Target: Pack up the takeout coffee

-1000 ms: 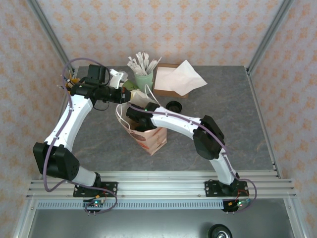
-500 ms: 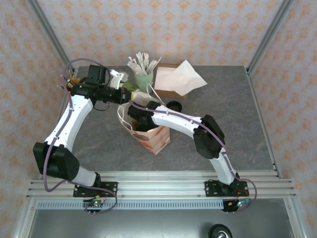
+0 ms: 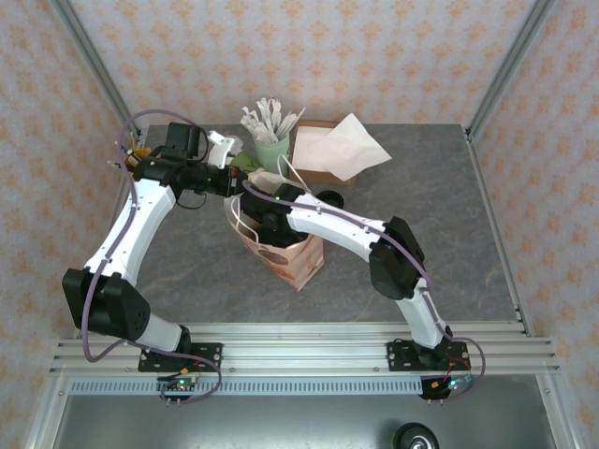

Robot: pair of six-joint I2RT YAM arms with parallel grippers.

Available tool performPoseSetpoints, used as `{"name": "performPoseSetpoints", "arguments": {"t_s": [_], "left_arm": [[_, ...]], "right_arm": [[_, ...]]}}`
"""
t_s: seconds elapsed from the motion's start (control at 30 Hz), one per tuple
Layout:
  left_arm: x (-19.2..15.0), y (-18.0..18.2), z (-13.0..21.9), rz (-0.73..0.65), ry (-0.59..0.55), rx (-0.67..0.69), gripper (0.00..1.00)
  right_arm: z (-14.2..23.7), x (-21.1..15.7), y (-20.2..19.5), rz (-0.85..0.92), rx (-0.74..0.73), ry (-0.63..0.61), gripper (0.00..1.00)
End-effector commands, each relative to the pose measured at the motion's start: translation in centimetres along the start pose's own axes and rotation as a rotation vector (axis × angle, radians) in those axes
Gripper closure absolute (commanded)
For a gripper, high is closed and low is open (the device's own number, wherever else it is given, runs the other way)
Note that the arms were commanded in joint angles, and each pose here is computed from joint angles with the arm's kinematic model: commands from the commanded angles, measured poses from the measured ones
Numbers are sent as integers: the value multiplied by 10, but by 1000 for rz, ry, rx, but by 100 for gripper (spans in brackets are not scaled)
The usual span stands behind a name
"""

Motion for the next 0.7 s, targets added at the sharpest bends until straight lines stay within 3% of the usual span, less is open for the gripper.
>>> {"name": "performPoseSetpoints", "arguments": {"t_s": [0.0, 0.23, 0.67], "left_arm": [[0, 0, 10, -21, -11, 44, 100], [1, 1, 9, -12, -12, 52, 100], [4, 3, 10, 15, -25, 80, 100]], "right_arm": [[34, 6, -17, -25, -46, -73, 1], [99, 36, -28, -87, -44, -292, 1], [163, 53, -43, -120, -23, -499, 0]]}}
Point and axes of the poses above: each hand's point on the last joint's axis, 136 mm out from that joint toward the fingers, its own z axis back along the fingers, its own y axis along the line the jaws close on, x = y × z, the point moved 4 cm from there along z, back along the fingers, and after that the axes turned 10 degrees about z, right-handed, at the moved point
